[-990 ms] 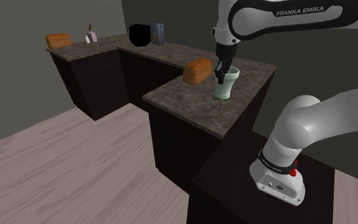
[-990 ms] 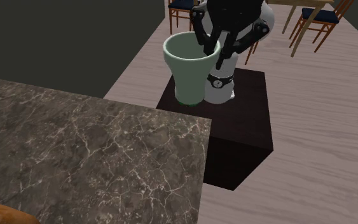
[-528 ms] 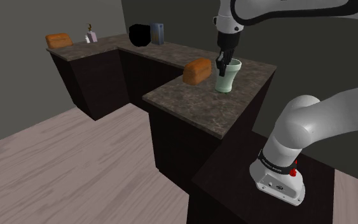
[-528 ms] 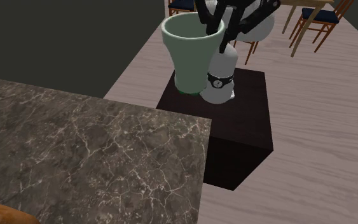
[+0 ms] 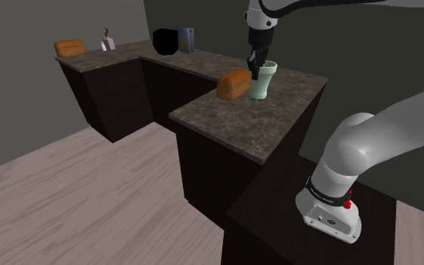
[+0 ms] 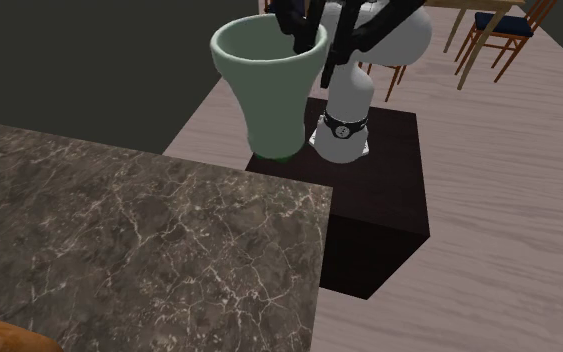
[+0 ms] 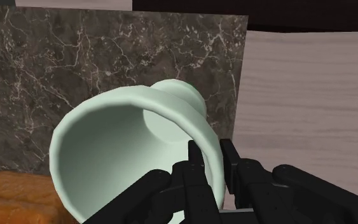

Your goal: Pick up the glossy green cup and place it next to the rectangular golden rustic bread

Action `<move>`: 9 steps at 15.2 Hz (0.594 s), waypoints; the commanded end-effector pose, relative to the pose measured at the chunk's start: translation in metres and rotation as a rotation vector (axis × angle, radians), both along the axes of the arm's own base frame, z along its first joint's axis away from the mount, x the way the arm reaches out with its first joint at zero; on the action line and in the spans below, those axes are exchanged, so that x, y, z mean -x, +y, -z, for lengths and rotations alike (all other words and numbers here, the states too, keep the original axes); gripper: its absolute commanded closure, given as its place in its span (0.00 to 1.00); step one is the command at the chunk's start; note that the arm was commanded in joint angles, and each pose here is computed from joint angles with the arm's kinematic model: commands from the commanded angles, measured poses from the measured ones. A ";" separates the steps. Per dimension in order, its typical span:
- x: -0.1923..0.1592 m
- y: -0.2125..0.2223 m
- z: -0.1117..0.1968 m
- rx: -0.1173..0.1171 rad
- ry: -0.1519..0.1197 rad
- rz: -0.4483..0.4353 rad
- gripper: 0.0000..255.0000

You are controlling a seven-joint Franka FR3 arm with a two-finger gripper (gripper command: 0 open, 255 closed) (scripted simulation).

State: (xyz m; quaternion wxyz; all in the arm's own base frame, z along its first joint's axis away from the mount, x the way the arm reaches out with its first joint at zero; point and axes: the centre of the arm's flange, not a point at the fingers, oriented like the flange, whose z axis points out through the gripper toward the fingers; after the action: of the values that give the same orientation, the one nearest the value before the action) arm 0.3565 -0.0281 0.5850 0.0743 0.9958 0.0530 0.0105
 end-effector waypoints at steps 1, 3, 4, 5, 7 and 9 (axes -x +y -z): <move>-0.022 -0.013 -0.003 0.001 -0.001 0.000 1.00; -0.045 -0.025 -0.003 0.001 -0.001 0.000 1.00; -0.057 -0.031 -0.003 0.001 -0.001 0.000 1.00; -0.069 -0.037 -0.003 0.001 -0.001 0.000 1.00; -0.092 -0.050 -0.003 0.001 -0.001 0.000 1.00; -0.116 -0.062 -0.003 0.001 -0.001 0.000 1.00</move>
State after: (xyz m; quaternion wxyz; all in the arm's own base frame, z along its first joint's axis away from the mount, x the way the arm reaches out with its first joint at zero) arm 0.4593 -0.0833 0.5899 0.0742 0.9958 0.0527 0.0104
